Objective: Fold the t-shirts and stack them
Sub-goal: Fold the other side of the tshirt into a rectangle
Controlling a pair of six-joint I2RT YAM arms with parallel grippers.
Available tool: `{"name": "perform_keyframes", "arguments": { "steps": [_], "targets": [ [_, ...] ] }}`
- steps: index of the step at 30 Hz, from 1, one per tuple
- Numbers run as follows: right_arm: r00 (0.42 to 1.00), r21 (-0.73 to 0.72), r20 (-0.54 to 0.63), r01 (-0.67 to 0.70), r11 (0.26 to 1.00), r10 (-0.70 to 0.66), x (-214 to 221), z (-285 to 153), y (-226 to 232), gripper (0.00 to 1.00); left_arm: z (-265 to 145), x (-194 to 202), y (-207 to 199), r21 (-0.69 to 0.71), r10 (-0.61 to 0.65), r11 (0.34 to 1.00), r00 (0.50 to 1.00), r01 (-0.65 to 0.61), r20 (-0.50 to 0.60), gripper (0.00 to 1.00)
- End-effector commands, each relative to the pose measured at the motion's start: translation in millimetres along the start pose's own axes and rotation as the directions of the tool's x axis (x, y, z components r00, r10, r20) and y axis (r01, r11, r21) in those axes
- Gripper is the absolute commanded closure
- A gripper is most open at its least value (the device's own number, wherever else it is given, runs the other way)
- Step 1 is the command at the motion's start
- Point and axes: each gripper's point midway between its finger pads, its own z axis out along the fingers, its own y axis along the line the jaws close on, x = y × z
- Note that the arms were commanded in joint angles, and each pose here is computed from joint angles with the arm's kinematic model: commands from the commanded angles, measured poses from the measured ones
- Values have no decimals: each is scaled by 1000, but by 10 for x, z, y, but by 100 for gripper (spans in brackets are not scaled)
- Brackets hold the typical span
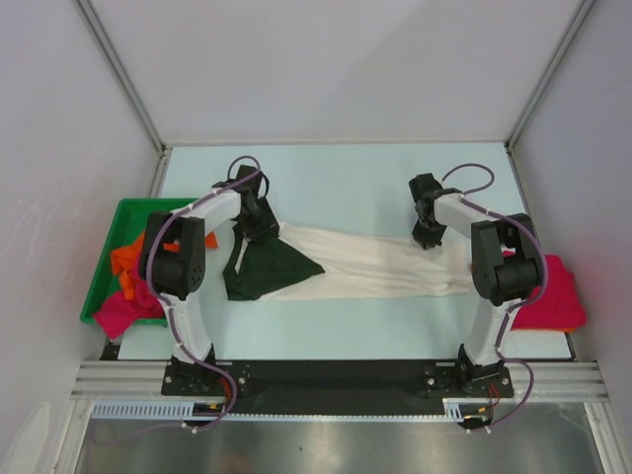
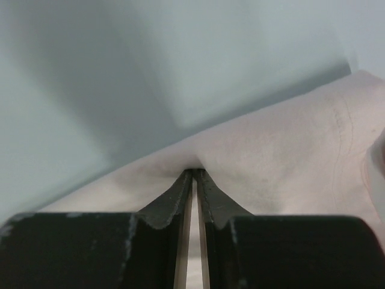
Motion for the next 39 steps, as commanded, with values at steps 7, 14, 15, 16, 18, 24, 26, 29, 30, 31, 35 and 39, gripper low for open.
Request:
{"name": "perform_keyframes", "arguments": {
  "steps": [7,14,15,16,18,24,26,29,30,31,35,39],
  "targets": [
    [998,-41,24,-50,998,51,-308,467,316,88,29,-645,-6,-78,25,997,990,-14,140,45],
    [997,-60,34,-65,996,67,-497,553,450,87,46,-768,33,-95,22,995,988,-7,154,45],
    [997,-63,38,-63,996,65,-525,550,479,87,39,-790,50,-98,19,995,987,-4,158,45],
    [997,-69,44,-64,996,67,-583,568,529,87,55,-818,68,-104,17,995,987,0,160,45],
    [996,-72,56,-59,996,63,-665,573,580,87,62,-855,128,-110,2,994,987,16,160,45],
    [990,-94,130,-38,995,50,-983,397,700,85,-3,-955,50,-48,-11,999,983,20,185,44],
    [980,-111,191,-42,993,63,-1144,185,691,79,-102,-959,-56,11,-13,1000,980,11,200,42],
    [969,-136,236,-48,990,79,-1271,-49,684,64,-264,-999,-227,65,2,998,972,-18,234,36],
    [960,-155,266,-49,987,90,-1352,-230,676,59,-336,-1042,-278,76,14,997,967,-34,254,34],
    [953,-152,291,-39,988,83,-1386,-331,671,50,-389,-1009,-378,104,29,993,968,-57,250,33],
    [922,-189,372,-37,981,106,-1430,-972,555,39,-859,-997,-625,159,62,980,941,-121,334,27],
    [911,-208,403,-5,978,90,-1160,-1295,448,41,-1072,-719,-715,162,98,973,928,-165,359,27]
  ]
}}
